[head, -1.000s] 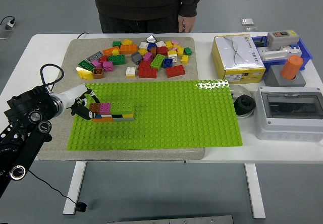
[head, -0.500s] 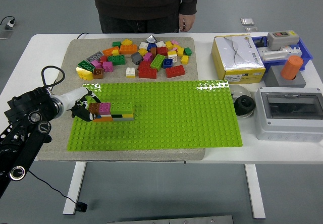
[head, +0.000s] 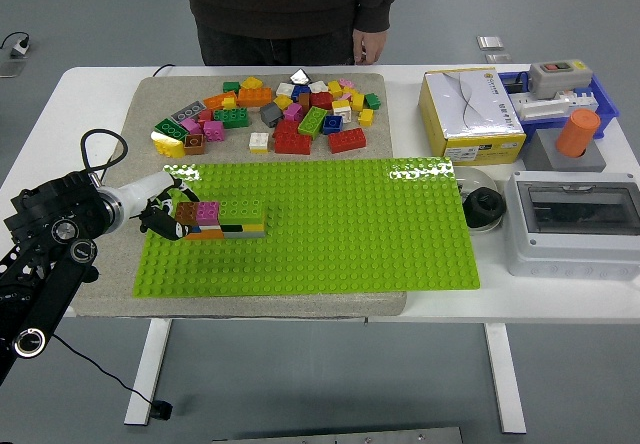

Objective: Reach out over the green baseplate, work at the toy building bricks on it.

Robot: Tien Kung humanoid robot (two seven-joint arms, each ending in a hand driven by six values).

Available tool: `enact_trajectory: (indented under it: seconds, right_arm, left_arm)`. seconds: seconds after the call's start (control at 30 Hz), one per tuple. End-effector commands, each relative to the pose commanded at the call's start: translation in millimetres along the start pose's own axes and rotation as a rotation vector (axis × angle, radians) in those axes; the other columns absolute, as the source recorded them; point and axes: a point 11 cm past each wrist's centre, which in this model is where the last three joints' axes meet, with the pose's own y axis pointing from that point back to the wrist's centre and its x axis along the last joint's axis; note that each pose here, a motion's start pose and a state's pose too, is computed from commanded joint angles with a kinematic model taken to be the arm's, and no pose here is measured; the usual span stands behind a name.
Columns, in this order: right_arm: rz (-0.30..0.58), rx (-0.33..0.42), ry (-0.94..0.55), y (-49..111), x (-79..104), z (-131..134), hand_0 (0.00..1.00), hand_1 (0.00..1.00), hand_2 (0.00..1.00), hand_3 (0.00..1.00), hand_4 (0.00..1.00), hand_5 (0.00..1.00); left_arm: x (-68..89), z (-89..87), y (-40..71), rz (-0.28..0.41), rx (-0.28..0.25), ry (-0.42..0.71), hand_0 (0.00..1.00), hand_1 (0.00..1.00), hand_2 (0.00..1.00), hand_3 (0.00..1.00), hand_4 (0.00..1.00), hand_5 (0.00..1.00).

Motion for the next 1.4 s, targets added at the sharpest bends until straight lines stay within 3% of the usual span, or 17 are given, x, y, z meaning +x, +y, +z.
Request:
enact_trajectory:
  seconds: [0.13,0.37,0.6,0.87,1.4]
  right_arm:
    - [0.001,0.000,0.000,0.0,0.1,-0.1,0.620,0.376,0.525,0.703,0.689,0.856]
    - [0.004,-0.002,-0.003,-0.1,1.3,1.0,0.620,0.376,0.525,0.703,0.688,0.856]
    - [0.006,-0.005,-0.005,-0.2,2.3,2.4,0.620,0.375,0.525,0.702,0.688,0.855]
    - [0.007,-0.006,-0.007,-0.3,2.3,3.5,0.619,0.375,0.520,0.702,0.687,0.853]
    - [0.005,-0.006,-0.009,-0.2,1.4,3.2,0.623,0.375,0.521,0.702,0.687,0.852]
  left_arm:
    - [6.7,-1.1,5.7,0.007,-0.005,-0.014,0.156,0.006,0.115,0.779,0.745,0.002]
    - [27.9,-6.7,28.6,0.072,-0.018,-0.041,0.157,0.007,0.116,0.782,0.736,0.002]
    - [29.1,0.4,46.9,0.104,-0.054,-0.081,0.157,0.007,0.116,0.782,0.736,0.002]
    - [21.1,1.2,48.0,0.094,-0.056,-0.090,0.157,0.007,0.115,0.782,0.772,0.002]
    - [2.8,-4.5,36.7,0.042,-0.033,-0.067,0.157,0.007,0.116,0.782,0.778,0.002]
